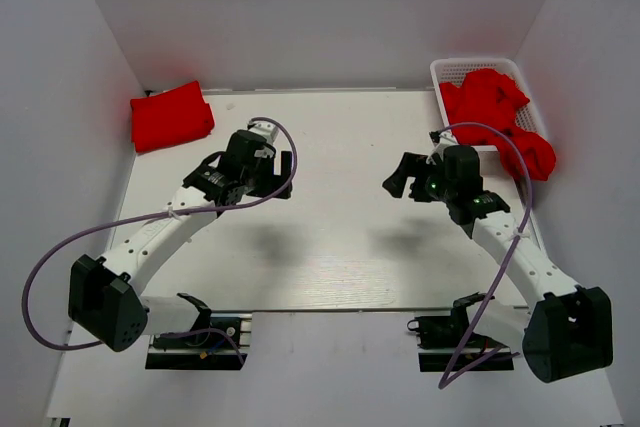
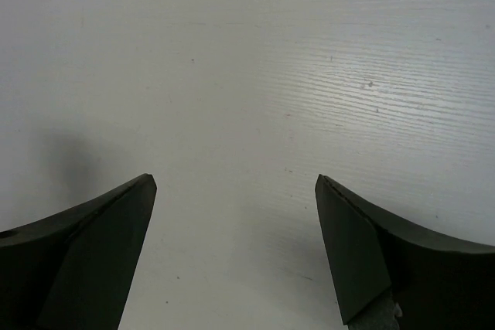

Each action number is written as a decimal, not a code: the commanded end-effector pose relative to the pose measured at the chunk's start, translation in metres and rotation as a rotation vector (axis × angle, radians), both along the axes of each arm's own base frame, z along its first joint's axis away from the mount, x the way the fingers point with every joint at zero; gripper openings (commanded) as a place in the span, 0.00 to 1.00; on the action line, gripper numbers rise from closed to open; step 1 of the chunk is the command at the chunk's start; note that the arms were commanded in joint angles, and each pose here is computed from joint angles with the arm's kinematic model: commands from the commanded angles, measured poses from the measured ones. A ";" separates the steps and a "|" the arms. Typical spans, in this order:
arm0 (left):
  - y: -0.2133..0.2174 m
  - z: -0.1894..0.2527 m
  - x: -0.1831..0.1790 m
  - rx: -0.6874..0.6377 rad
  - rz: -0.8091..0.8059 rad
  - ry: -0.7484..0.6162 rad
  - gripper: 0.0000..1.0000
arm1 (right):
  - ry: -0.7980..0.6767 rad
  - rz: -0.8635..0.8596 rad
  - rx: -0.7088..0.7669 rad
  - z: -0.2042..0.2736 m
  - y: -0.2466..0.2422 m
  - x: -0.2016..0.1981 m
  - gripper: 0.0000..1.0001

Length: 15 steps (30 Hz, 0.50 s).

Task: Fold and stack the t-shirts
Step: Grab crumpled tshirt from bin with the right arm

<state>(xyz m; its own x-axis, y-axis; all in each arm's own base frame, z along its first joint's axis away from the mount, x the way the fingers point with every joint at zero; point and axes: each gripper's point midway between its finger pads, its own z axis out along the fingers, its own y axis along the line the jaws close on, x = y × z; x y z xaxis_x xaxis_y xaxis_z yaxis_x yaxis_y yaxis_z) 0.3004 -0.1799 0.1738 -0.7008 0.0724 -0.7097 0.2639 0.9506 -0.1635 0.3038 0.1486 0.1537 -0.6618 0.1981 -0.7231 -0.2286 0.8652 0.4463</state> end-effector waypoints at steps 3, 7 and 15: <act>0.006 0.026 0.003 -0.014 0.041 -0.065 1.00 | -0.083 0.098 0.031 0.020 0.012 -0.003 0.90; -0.003 0.035 0.007 -0.065 0.016 -0.104 1.00 | -0.061 0.043 -0.055 0.019 0.001 0.023 0.90; -0.025 0.028 0.017 -0.097 -0.052 -0.054 1.00 | 0.069 -0.360 -0.373 0.058 -0.115 0.135 0.90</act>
<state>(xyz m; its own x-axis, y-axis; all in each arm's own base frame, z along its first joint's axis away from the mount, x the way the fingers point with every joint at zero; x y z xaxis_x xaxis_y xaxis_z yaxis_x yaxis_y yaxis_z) 0.3089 -0.1921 0.1835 -0.6835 0.0530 -0.7280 0.2870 0.9365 -0.2013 0.4266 0.0937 0.2035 -0.6267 0.1685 -0.7608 -0.0334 0.9697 0.2422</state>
